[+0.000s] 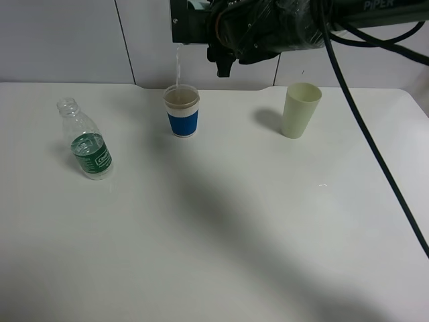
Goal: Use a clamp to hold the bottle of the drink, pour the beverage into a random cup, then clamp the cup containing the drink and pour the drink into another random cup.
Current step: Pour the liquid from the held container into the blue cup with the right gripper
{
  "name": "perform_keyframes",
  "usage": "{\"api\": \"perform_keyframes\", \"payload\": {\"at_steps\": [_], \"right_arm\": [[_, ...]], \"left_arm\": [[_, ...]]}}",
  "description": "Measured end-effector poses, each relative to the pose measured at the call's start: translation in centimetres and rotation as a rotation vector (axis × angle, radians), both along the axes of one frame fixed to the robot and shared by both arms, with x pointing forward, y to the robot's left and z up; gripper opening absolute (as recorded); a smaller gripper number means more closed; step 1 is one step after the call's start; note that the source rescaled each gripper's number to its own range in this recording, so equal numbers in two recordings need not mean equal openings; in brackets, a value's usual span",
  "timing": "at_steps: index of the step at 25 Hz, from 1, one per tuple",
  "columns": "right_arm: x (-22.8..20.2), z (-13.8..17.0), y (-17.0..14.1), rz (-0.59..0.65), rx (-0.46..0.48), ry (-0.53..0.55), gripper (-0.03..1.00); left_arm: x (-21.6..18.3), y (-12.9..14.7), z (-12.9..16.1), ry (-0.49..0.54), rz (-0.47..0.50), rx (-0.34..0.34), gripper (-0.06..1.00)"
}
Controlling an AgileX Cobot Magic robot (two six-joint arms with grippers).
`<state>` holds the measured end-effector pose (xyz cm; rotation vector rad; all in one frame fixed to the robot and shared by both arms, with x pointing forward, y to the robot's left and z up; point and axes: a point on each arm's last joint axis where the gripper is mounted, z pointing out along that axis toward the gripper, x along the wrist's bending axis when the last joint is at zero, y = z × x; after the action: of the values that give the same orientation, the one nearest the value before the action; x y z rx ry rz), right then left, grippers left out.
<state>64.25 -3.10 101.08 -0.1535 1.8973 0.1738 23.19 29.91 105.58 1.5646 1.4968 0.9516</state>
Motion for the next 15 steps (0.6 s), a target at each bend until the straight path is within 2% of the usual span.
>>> {"api": "perform_keyframes", "payload": {"at_steps": [7, 15], "right_arm": [[0.0, 0.0, 0.0, 0.0, -0.001, 0.0, 0.0], [0.0, 0.01, 0.0, 0.026, -0.075, -0.017, 0.0]], "left_arm": [[0.0, 0.0, -0.01, 0.001, 0.0, 0.0, 1.0], [0.0, 0.0, -0.01, 0.001, 0.0, 0.0, 1.0]]}}
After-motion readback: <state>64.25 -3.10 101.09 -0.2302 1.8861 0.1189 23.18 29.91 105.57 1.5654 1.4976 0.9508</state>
